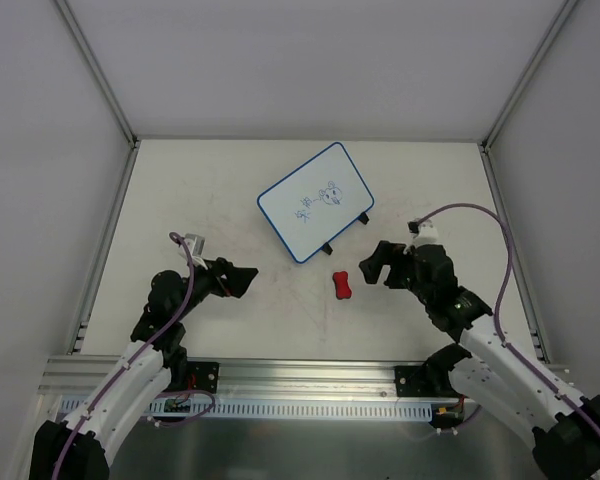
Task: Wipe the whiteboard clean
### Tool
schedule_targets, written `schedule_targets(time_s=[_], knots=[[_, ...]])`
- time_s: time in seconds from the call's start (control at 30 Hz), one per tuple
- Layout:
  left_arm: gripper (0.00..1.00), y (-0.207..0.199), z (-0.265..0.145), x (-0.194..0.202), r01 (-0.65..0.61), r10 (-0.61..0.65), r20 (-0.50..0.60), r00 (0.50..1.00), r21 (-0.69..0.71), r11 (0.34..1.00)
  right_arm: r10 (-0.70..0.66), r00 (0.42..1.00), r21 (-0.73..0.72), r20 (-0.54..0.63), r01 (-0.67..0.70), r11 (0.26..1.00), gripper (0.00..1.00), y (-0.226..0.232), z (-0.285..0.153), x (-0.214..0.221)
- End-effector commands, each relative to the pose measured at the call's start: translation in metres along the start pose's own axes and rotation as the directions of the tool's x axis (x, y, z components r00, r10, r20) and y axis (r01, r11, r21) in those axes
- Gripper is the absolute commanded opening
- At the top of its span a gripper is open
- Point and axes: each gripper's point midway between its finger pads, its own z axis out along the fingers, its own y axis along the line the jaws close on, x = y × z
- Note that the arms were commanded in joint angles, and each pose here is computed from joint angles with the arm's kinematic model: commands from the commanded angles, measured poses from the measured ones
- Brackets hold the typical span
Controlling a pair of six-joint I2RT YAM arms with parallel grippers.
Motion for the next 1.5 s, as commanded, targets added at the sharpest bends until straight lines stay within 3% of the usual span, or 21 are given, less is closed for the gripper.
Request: schedule_targets(time_s=[0.0, 0.03, 0.17, 0.23, 0.37, 0.57, 0.77, 1.47], knots=[[0.99, -0.010, 0.001, -0.022, -0.047, 0.046, 0.044, 0.998, 0.016, 0.999, -0.108, 0.992, 0.121, -0.058, 0.114, 0.986, 0.98, 0.009, -0.021, -0.006], [0.99, -0.009, 0.001, -0.021, -0.046, 0.046, 0.044, 0.998, 0.011, 0.999, -0.141, 0.987, 0.067, -0.071, 0.146, 0.987, 0.98, 0.033, -0.027, -0.010], [0.99, -0.006, 0.001, -0.023, -0.036, 0.036, 0.043, 0.998, -0.011, 0.999, -0.230, 0.930, 0.099, -0.288, 0.267, 0.958, 0.91, 0.045, -0.035, 0.027], [0.99, -0.007, 0.001, -0.022, -0.035, 0.035, 0.036, 0.999, -0.004, 0.999, -0.275, 0.904, 0.106, -0.328, 0.324, 0.940, 0.82, 0.051, -0.036, 0.036], [0.99, -0.008, 0.001, -0.023, -0.036, 0.036, 0.040, 0.999, -0.005, 0.999, -0.322, 0.845, 0.129, -0.426, 0.409, 0.903, 0.76, 0.056, -0.034, 0.060], [0.99, -0.007, -0.001, -0.025, -0.040, 0.040, 0.046, 0.998, -0.011, 0.999, -0.330, 0.822, 0.179, -0.464, 0.452, 0.874, 0.70, 0.057, -0.018, 0.069], [0.99, -0.009, -0.002, -0.027, -0.043, 0.044, 0.051, 0.998, -0.008, 0.999, -0.322, 0.784, 0.133, -0.531, 0.452, 0.882, 0.64, 0.067, 0.007, 0.079], [0.99, -0.009, -0.003, -0.026, -0.048, 0.048, 0.051, 0.998, -0.008, 0.999, -0.323, 0.747, 0.046, -0.581, 0.426, 0.903, 0.63, 0.070, 0.056, 0.091]])
